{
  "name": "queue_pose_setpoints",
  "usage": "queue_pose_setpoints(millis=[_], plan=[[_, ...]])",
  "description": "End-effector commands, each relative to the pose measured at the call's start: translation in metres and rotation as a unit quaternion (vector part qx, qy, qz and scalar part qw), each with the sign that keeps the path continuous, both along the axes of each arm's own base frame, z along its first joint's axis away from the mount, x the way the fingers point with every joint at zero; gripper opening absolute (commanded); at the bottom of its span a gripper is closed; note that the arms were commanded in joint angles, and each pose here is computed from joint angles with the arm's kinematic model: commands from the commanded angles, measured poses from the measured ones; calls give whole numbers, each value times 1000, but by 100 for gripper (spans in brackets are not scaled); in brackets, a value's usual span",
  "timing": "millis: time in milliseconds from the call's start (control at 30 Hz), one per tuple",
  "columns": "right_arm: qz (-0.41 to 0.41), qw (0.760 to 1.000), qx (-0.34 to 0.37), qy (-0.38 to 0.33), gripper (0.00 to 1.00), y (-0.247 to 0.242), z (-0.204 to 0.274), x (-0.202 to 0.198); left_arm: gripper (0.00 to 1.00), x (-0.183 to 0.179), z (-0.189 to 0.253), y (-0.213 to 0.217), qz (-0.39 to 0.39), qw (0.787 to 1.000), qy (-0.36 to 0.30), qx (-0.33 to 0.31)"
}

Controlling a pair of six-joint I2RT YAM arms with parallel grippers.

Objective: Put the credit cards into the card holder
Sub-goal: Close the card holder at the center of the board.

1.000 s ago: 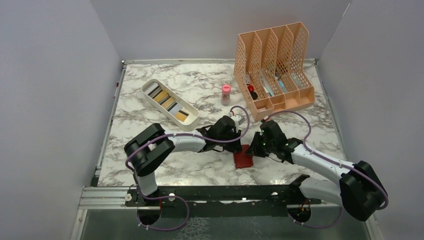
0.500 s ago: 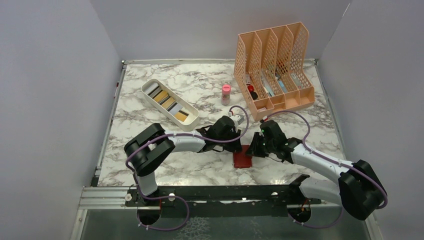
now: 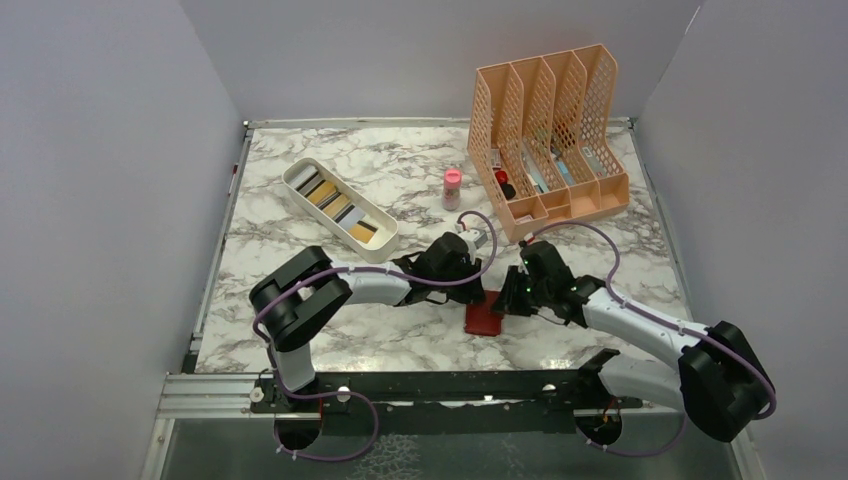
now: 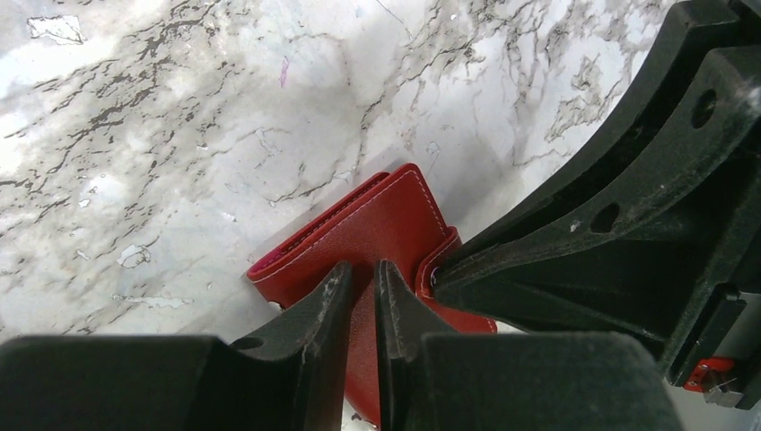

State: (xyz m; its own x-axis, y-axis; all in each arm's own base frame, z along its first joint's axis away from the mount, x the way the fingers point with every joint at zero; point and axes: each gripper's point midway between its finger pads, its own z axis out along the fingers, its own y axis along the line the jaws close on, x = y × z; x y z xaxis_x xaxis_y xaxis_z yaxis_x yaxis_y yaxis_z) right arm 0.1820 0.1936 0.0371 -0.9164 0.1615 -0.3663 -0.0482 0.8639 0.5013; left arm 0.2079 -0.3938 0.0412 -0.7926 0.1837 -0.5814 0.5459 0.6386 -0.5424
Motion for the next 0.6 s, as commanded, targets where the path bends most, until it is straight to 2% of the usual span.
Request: queue_pose_setpoints(millis=[0, 200, 433, 567], plan=[[6, 1000, -1, 1, 16, -1, 7, -4, 22, -7, -16, 18, 14, 999, 17, 42], [-8, 1000, -11, -4, 17, -7, 8, -3, 47, -6, 22, 35, 44, 998, -8, 33], [0, 1000, -1, -4, 18, -1, 8, -1, 49, -28, 4, 54, 47, 997, 25, 49], [-3, 1000, -3, -14, 18, -1, 14, 4, 53, -30, 2, 47, 37, 999, 25, 24]])
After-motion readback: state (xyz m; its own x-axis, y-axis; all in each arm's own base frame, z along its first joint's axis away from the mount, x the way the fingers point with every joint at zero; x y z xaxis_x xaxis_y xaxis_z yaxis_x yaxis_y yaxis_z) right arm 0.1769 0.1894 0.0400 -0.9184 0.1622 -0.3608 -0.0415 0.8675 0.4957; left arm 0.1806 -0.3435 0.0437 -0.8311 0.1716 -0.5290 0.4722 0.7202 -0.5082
